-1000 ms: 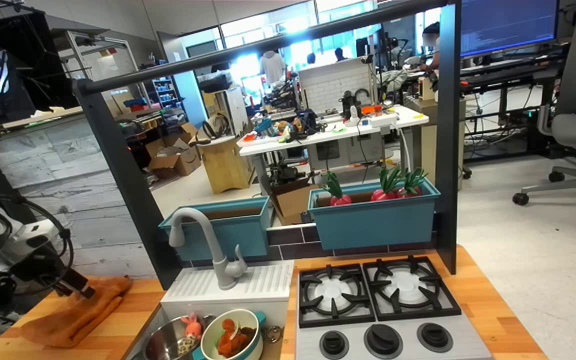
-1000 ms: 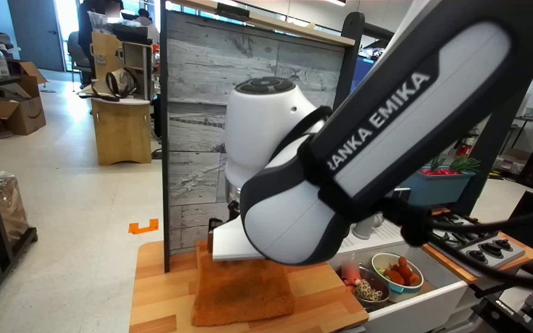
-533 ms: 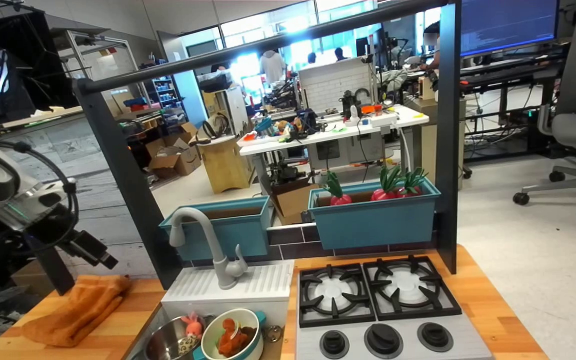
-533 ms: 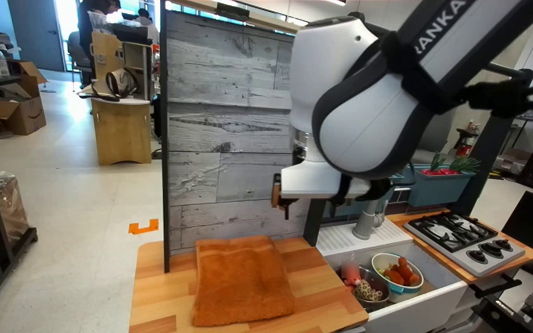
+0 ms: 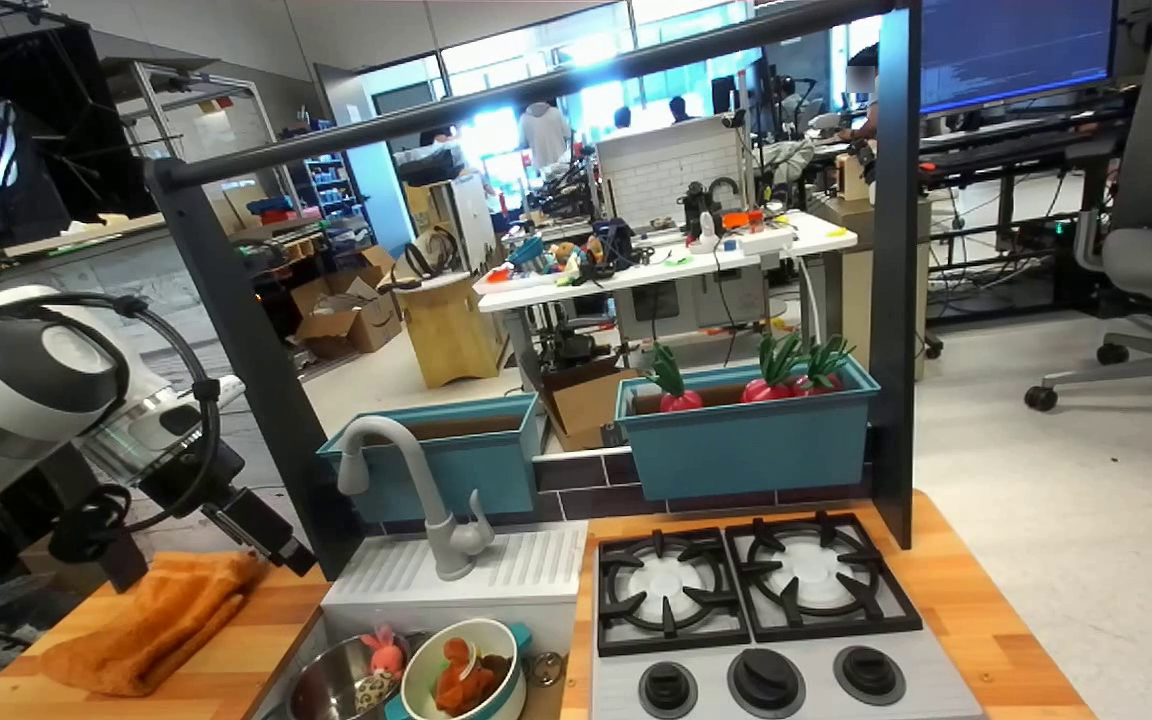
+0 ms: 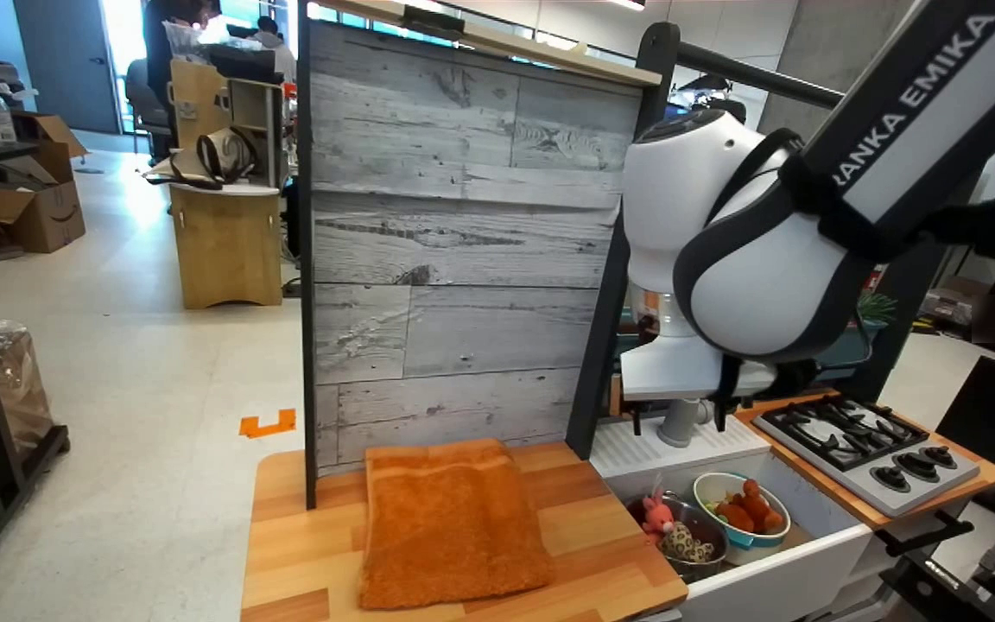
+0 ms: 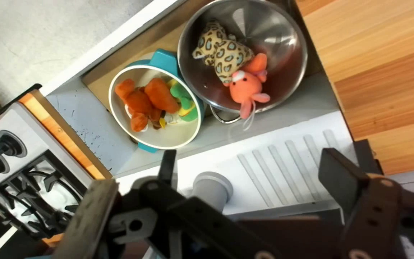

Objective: Put the plushies inside the pots in the sink, wipe the counter with the towel, and then remove the pink plushy from the pot and put it on the stove

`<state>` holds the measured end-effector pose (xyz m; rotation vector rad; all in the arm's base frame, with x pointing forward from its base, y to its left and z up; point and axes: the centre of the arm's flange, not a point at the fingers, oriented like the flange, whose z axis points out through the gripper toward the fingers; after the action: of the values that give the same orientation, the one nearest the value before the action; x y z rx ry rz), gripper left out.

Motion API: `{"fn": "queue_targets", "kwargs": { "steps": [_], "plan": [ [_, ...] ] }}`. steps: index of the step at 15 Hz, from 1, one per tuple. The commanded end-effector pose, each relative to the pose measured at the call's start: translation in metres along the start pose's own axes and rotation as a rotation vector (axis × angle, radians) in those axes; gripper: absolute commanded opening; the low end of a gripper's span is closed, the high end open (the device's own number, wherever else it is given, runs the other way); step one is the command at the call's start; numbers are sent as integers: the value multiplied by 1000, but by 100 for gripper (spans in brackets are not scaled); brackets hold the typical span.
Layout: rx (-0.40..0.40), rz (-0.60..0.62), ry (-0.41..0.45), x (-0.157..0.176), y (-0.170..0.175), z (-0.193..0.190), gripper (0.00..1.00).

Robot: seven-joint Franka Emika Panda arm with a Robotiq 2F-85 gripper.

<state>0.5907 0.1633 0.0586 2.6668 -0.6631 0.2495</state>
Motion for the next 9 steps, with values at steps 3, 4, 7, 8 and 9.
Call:
{"fn": "queue_targets", "kwargs": {
  "steps": [3,4,7,8,9],
  "plan": [
    [-4,-23,10,-2,-3,3,100],
    [-21,-14,14,0,-1,14,100],
    [-93,-36,21,-1,3,46,100],
    [-114,-46,19,-3,5,58,100],
    [-122,-53,22,-5,5,69,100]
  ]
}}
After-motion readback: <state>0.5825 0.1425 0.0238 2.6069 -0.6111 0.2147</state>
